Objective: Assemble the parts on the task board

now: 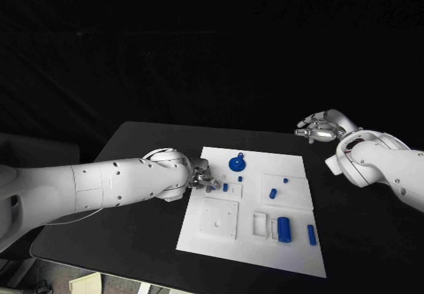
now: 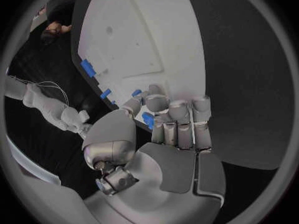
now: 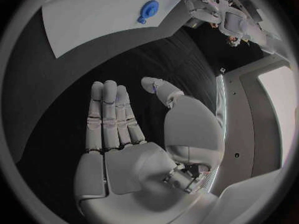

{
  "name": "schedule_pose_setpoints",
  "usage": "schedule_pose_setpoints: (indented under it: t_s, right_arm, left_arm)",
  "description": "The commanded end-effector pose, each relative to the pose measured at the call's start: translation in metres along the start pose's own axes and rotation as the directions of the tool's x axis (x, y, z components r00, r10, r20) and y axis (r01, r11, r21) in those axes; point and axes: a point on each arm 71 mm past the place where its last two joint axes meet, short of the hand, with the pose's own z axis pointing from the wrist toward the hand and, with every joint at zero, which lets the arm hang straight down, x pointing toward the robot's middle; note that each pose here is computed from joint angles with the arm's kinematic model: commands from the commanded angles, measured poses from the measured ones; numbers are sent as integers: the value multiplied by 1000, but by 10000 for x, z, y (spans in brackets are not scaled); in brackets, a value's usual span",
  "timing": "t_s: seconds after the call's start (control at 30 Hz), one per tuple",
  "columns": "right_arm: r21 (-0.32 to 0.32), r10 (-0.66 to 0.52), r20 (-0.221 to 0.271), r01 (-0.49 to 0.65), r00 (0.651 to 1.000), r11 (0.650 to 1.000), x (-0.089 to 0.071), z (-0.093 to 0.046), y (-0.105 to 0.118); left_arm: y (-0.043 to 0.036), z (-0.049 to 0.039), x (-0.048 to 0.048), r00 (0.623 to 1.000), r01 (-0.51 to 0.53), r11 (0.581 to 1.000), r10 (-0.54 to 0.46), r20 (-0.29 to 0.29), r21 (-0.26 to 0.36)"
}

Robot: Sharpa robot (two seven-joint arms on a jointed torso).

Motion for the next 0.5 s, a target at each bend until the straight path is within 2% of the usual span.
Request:
schedule_pose_setpoints:
  t_s: [0.03, 0.27, 0.5]
  right_arm:
    - [-12, -3, -13, 3, 1000, 1000, 13, -1, 13]
    - [-11, -3, -12, 3, 1000, 1000, 11, -2, 12]
    - [-12, -3, -12, 3, 1000, 1000, 11, -2, 12]
  left_arm:
    - [32, 1, 36, 1000, -10, 1000, 10, -23, -12]
    - [110, 0, 7, 1000, -2, 999, 2, -8, -33]
    - [136, 5, -15, 1000, 3, 999, -2, 9, -38]
